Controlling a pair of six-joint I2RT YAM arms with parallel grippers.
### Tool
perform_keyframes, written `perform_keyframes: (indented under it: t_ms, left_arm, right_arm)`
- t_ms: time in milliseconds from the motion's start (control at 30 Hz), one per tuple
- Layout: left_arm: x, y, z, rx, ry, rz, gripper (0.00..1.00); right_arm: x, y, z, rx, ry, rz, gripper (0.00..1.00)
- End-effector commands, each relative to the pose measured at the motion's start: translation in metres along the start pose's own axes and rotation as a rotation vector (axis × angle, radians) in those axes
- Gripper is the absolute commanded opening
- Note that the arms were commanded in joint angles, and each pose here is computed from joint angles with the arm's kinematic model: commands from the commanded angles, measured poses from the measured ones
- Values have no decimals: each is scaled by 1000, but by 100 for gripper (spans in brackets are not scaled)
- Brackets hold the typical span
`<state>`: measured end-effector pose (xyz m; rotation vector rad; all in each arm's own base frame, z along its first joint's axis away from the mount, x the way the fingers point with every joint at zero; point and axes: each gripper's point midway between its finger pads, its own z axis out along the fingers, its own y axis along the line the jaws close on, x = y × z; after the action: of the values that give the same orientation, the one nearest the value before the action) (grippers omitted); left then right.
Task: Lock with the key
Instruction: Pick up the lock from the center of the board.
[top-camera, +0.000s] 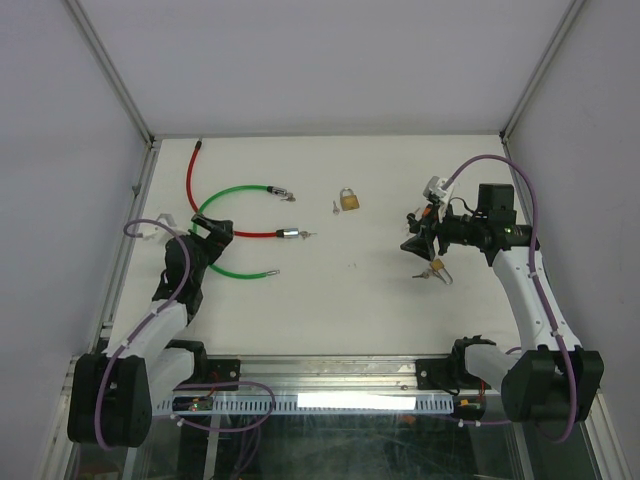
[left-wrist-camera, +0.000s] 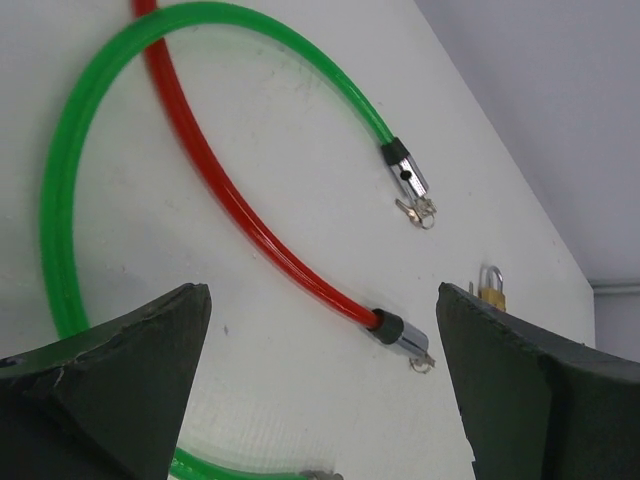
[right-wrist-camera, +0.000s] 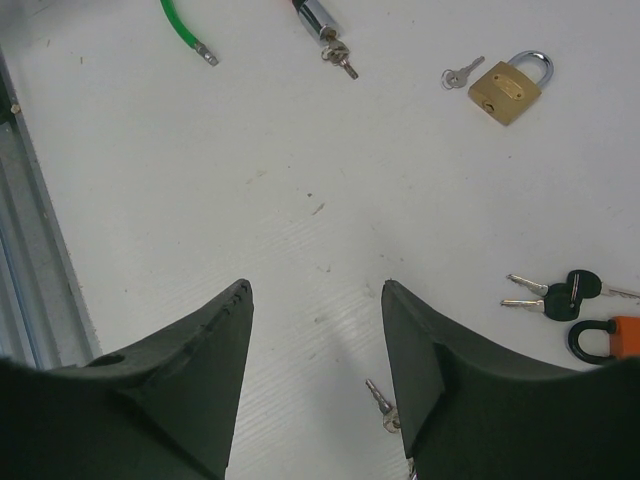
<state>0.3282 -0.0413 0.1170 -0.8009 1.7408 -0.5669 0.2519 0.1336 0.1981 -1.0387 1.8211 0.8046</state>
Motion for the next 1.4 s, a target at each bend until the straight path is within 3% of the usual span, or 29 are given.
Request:
perform_keyframes:
  t_ms: [0,467,900,1367]
  left_arm:
    - [-27,20,0,-137,-132,-42,99]
    - [-14,62,20,-410,-71,-53,97]
    - [-10,78,21,-535,-27,-22,91]
    - [-17,93,15,-662,-43,9,98]
  right_arm:
    - [-5,-3,3,-5,-21,-44,57]
    - [-4,-3,3,-7,-21,-42,57]
    - [-3,-4,3,-3,-18,-40,57]
    - [-3,-5,3,0,-16,-41,57]
